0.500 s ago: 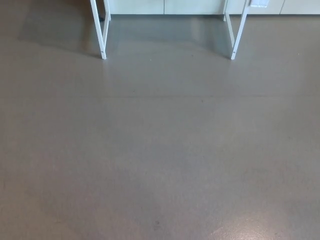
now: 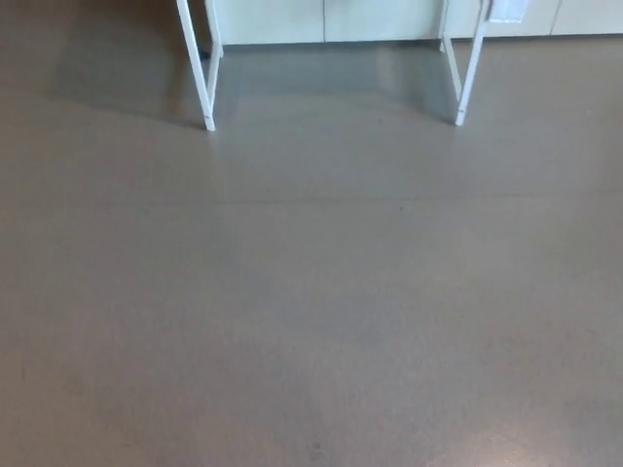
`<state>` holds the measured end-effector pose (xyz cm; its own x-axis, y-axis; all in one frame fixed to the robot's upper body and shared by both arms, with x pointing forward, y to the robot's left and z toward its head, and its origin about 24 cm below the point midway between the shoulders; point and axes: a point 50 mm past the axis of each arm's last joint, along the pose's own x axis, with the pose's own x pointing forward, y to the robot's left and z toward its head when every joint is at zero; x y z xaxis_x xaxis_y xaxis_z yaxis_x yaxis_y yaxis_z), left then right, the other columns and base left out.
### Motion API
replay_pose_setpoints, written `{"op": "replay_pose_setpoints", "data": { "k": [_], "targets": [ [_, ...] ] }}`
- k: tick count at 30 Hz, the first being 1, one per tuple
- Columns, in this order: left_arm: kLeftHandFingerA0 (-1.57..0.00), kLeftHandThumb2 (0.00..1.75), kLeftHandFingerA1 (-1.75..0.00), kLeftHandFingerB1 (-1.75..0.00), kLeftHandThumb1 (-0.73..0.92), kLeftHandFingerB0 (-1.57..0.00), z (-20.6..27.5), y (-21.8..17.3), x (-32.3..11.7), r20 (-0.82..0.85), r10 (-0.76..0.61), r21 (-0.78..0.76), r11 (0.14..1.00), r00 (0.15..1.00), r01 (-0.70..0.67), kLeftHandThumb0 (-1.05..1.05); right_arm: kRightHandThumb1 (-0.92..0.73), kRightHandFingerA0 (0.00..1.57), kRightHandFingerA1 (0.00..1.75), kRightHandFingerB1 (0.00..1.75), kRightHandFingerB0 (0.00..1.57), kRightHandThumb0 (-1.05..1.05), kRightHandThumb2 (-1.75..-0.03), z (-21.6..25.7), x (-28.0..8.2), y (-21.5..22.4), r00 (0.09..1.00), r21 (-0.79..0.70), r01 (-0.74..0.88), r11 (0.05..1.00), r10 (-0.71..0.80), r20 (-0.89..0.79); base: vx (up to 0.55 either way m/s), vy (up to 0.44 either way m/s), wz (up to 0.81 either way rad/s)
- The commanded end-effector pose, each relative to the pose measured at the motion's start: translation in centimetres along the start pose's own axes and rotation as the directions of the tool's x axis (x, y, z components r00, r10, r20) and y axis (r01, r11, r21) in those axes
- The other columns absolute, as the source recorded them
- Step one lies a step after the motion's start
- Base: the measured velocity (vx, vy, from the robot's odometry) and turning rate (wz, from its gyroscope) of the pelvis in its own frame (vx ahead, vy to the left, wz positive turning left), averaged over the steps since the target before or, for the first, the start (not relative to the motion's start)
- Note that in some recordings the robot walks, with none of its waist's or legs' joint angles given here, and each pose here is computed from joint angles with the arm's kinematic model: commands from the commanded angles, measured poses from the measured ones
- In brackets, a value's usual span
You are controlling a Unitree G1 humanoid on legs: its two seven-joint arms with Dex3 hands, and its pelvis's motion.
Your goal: The robot walk towards a table in front and then pushes a layer of a file tray back to its original position using its right hand
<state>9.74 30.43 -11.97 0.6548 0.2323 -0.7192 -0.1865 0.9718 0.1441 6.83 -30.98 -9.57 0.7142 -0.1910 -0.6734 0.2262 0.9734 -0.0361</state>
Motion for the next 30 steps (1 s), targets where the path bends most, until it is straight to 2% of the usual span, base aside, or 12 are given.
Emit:
{"op": "replay_pose_setpoints", "data": {
  "k": [1,3,4,6,8,14,16,18,20,21,23,30],
  "targets": [
    [-0.52,0.92,-0.8,-0.63,0.32,-0.3,-0.2,0.4,-0.2,0.003,-0.002,0.014,1.0,1.0,0.002,-0.44,-0.62,0.49,0.48,0.4,0.37,-0.27,-0.58,0.2,-0.2,-0.7,1.0,-0.002,-0.002,1.0,0.002,0.024,-0.03,0.026,-0.12],
    [-0.54,0.81,-0.89,-0.62,0.36,-0.32,0.1,0.0,0.1,0.007,-0.005,0.029,1.0,1.0,0.004,-0.42,-0.62,0.5,0.48,0.4,0.37,-0.25,-0.58,0.4,-0.2,-0.9,1.0,0.001,0.001,1.0,-0.001,0.03,0.03,0.058,-0.01],
    [-0.58,0.92,-0.82,-0.64,0.3,-0.31,0.2,-0.1,0.2,0.006,-0.005,0.033,0.999,1.0,0.005,-0.41,-0.54,0.47,0.52,0.46,0.35,-0.33,-0.7,0.4,-0.3,-0.9,1.0,-0.005,0.009,1.0,-0.009,0.027,0.05,0.151,-0.06],
    [-0.59,0.92,-0.83,-0.64,0.31,-0.32,0.2,-0.1,0.2,0.002,-0.006,0.036,0.999,1.0,0.006,-0.4,-0.62,0.51,0.46,0.39,0.37,-0.27,-0.58,0.3,-0.4,-0.9,1.0,-0.021,0.013,1.0,-0.013,0.02,0.01,0.225,-0.13],
    [-0.58,0.85,-0.88,-0.62,0.38,-0.32,0.1,0.0,0.1,0.005,-0.007,0.044,0.999,1.0,0.007,-0.4,-0.53,0.47,0.53,0.47,0.37,-0.33,-0.69,0.2,-0.4,-0.8,1.0,-0.022,0.015,1.0,-0.014,0.019,0.17,0.403,-0.2],
    [-0.59,0.94,-0.81,-0.63,0.31,-0.31,0.0,0.2,0.0,-0.007,-0.011,0.047,0.999,1.0,0.011,-0.38,-0.62,0.51,0.46,0.39,0.39,-0.28,-0.58,0.1,-0.3,-0.8,1.0,-0.049,0.01,0.999,-0.009,0.009,0.18,0.244,-0.05],
    [-0.55,0.85,-0.85,-0.6,0.35,-0.33,0.0,0.2,0.1,-0.008,-0.015,0.047,0.999,1.0,0.016,-0.35,-0.54,0.48,0.52,0.46,0.36,-0.35,-0.7,0.1,-0.3,-0.7,1.0,-0.054,0.016,0.998,-0.015,0.005,0.2,0.067,0.05],
    [-0.58,0.94,-0.82,-0.63,0.28,-0.33,0.0,0.2,0.1,-0.012,-0.016,0.035,0.999,1.0,0.017,-0.31,-0.62,0.53,0.47,0.39,0.38,-0.27,-0.58,0.1,-0.2,-0.7,1.0,-0.063,0.016,0.998,-0.016,0.005,0.17,-0.011,0.13],
    [-0.55,0.87,-0.88,-0.61,0.3,-0.35,0.0,0.2,0.1,-0.012,-0.011,0.039,0.999,1.0,0.011,-0.3,-0.62,0.54,0.48,0.4,0.38,-0.28,-0.58,0.1,-0.1,-0.7,1.0,-0.07,0.011,0.998,-0.01,0.008,0.21,-0.098,0.13],
    [-0.55,0.87,-0.89,-0.6,0.29,-0.35,0.0,0.2,0.1,-0.013,-0.008,0.041,0.999,1.0,0.009,-0.28,-0.53,0.48,0.54,0.47,0.35,-0.34,-0.7,0.1,0.0,-0.7,1.0,-0.061,0.01,0.998,-0.009,0.008,0.25,-0.157,0.12],
    [-0.54,0.87,-0.89,-0.59,0.29,-0.35,-0.1,0.2,0.1,-0.021,-0.005,0.043,0.999,1.0,0.006,-0.28,-0.62,0.52,0.49,0.4,0.38,-0.28,-0.58,0.1,-0.3,-0.7,1.0,-0.057,0.007,0.998,-0.007,0.009,0.19,-0.205,0.15],
    [-0.53,0.88,-0.89,-0.59,0.3,-0.34,-0.3,0.1,-0.1,-0.024,-0.023,0.067,0.997,0.999,0.025,-0.3,-0.62,0.52,0.46,0.38,0.38,-0.28,-0.58,-0.5,-0.5,-1.0,1.0,-0.071,0.02,0.997,-0.022,-0.019,0.3,-0.234,0.06]
  ]
}}
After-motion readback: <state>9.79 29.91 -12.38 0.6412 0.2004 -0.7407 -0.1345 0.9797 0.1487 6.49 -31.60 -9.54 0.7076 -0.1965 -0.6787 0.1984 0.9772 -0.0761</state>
